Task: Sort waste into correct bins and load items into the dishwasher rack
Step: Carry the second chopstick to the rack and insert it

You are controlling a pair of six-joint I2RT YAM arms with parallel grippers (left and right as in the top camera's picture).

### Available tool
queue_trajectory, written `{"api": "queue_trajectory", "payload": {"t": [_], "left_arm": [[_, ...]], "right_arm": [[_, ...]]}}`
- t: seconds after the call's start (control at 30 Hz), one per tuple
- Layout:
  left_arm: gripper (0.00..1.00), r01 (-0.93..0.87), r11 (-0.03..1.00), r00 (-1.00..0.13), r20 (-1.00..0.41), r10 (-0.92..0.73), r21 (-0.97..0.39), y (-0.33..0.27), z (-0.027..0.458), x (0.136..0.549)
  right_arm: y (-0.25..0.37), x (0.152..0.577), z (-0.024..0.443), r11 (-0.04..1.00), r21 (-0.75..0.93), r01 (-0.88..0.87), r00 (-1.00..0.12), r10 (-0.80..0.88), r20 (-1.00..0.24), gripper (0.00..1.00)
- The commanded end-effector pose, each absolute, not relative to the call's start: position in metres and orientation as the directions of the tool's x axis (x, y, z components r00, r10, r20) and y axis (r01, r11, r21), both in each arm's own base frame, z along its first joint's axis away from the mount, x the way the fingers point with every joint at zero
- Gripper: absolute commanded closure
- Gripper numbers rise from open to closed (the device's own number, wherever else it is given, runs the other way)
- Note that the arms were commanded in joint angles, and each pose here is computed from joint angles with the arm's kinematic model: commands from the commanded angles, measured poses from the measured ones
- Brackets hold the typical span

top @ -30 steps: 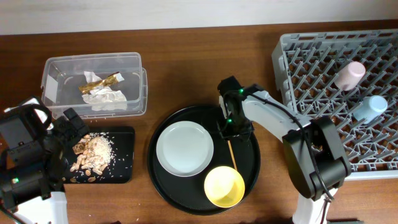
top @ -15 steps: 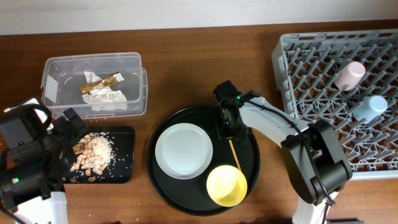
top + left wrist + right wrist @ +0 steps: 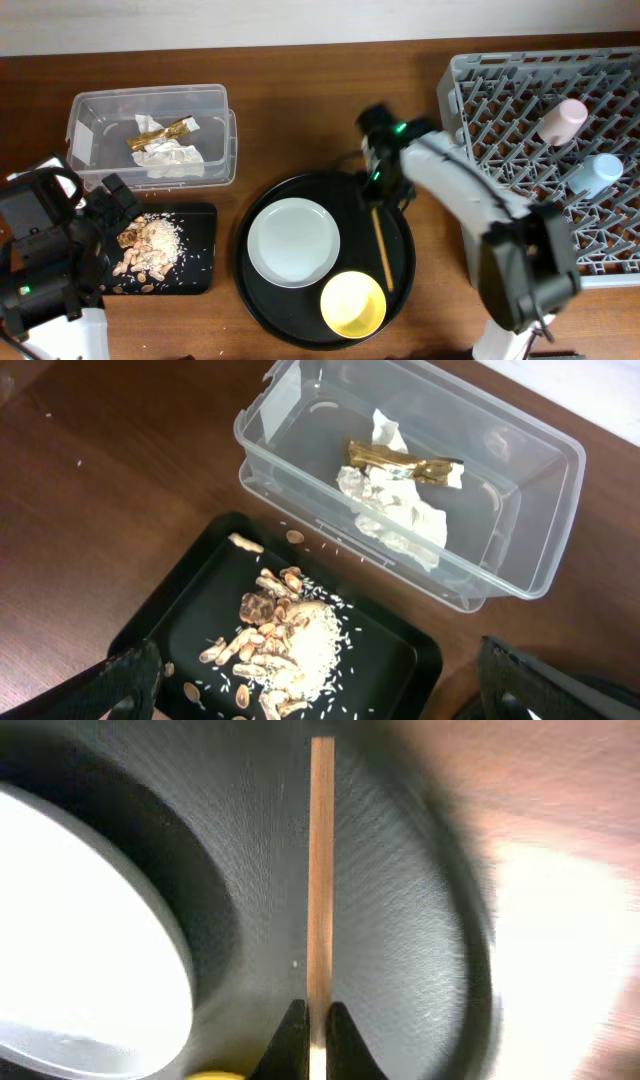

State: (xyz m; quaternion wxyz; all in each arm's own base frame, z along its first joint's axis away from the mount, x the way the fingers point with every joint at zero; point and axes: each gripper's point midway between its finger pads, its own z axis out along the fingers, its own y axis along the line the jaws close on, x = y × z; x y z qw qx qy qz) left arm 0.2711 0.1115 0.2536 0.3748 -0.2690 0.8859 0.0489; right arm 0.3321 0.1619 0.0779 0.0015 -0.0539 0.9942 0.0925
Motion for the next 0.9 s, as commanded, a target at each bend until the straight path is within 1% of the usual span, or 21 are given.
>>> {"api": "queue_trajectory", "payload": {"t": [0.0, 0.07, 0.13, 0.27, 0.33, 0.4, 0.57, 0.7, 0.87], "left_arm": [[0.01, -0.522, 0.844, -0.56, -0.697, -0.448, -0.124, 0.113, 0.258, 0.272], [0.01, -0.522, 0.844, -0.56, -0.697, -0.448, -0.124, 0.113, 0.258, 0.272], [0.01, -0.522, 0.844, -0.56, -0.697, -0.448, -0.124, 0.113, 0.258, 0.272], [0.01, -0.522, 0.844, -0.56, -0.697, -0.448, -0.124, 0.113, 0.258, 0.272], [0.01, -0.522, 0.844, -0.56, -0.697, -0.448, -0.124, 0.113, 0.258, 0.272], [0.01, -0.522, 0.844, -0.56, -0.697, -0.448, -0.124, 0.113, 0.258, 0.272], [0.01, -0.522, 0.844, -0.56, -0.697, -0.448, -0.124, 0.113, 0.258, 0.272], [0.01, -0.522, 0.844, -0.56, -0.697, -0.448, -0.124, 0.113, 0.258, 0.272], [0.01, -0.522, 0.844, -0.56, -0.697, -0.448, -0.124, 0.113, 0.258, 0.272]], "right_arm": [[0.119, 0.372, 0.151, 0.981, 0.167, -0.101, -0.978, -0.067, -0.198, 0.96], [0.074, 0.394, 0.179, 0.994, 0.104, -0.046, -0.961, -0.016, -0.275, 0.96], [0.047, 0.406, 0.192, 0.995, 0.087, -0.04, -0.947, -0.01, -0.321, 0.96], [-0.004, 0.425, 0.203, 0.996, 0.022, -0.083, -0.914, -0.067, -0.4, 0.96], [-0.026, 0.433, 0.204, 0.992, -0.024, -0.123, -0.896, -0.121, -0.427, 0.96], [-0.042, 0.438, 0.205, 0.991, -0.047, -0.126, -0.885, -0.134, -0.447, 0.96], [-0.069, 0.451, 0.205, 0.992, -0.077, -0.103, -0.865, -0.128, -0.485, 0.96], [-0.073, 0.461, 0.193, 0.992, -0.075, -0.099, -0.859, -0.123, -0.497, 0.96], [-0.059, 0.465, 0.176, 0.991, 0.006, -0.132, -0.869, -0.113, -0.482, 0.94]]}}
